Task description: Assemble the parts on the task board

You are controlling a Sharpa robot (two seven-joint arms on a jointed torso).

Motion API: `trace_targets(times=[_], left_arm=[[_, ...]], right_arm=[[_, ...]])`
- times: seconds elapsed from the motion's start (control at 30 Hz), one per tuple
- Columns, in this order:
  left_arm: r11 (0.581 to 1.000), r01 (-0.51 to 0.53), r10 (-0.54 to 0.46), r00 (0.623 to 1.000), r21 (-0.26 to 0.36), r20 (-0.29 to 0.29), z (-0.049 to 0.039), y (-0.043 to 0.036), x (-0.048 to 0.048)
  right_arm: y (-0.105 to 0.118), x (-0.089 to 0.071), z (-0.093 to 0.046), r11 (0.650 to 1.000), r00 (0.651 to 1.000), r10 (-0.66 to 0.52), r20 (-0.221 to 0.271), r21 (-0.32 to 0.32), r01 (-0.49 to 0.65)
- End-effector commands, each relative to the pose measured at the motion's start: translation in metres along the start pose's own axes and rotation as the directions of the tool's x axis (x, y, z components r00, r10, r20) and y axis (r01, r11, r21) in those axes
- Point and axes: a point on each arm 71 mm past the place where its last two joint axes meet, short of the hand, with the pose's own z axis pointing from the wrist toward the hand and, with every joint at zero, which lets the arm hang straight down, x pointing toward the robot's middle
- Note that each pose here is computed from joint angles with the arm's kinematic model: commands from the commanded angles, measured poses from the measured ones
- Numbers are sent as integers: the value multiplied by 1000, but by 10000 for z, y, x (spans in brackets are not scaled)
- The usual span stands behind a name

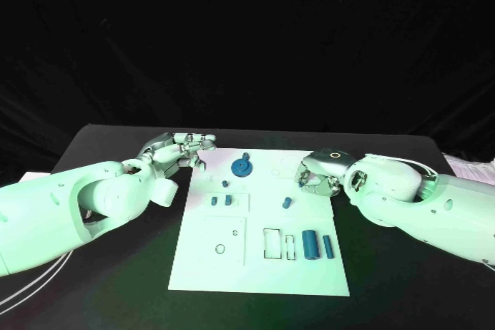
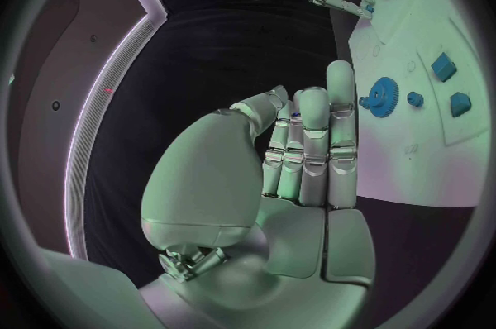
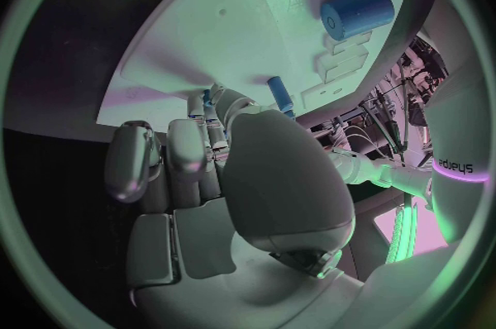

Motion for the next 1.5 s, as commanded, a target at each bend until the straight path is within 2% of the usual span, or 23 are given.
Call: trace_targets(times=[0.03,0.53,0.63,0.73,0.9,1.2,1.5], left_arm=[[1000,10,-10,1000,10,-21,-1,-10,26],[1000,7,-7,1000,10,-24,-5,-11,38],[1000,6,-6,1000,9,-23,-8,-11,37],[1000,5,-5,1000,9,-24,-8,-11,39],[1000,5,-5,1000,10,-29,-4,-10,47],[1000,5,-5,1000,12,-30,-3,-11,41],[1000,5,-5,1000,13,-29,0,-11,37]], right_arm=[[3,47,3,1000,999,-21,-34,3,21],[45,139,40,999,996,-36,-81,9,37],[55,153,43,999,996,-50,-78,15,52],[61,146,43,998,997,-57,-57,18,58],[76,100,29,999,999,-39,15,3,39],[91,21,-10,1000,994,-14,110,-10,15],[89,-70,-58,1000,987,24,162,-20,-21]])
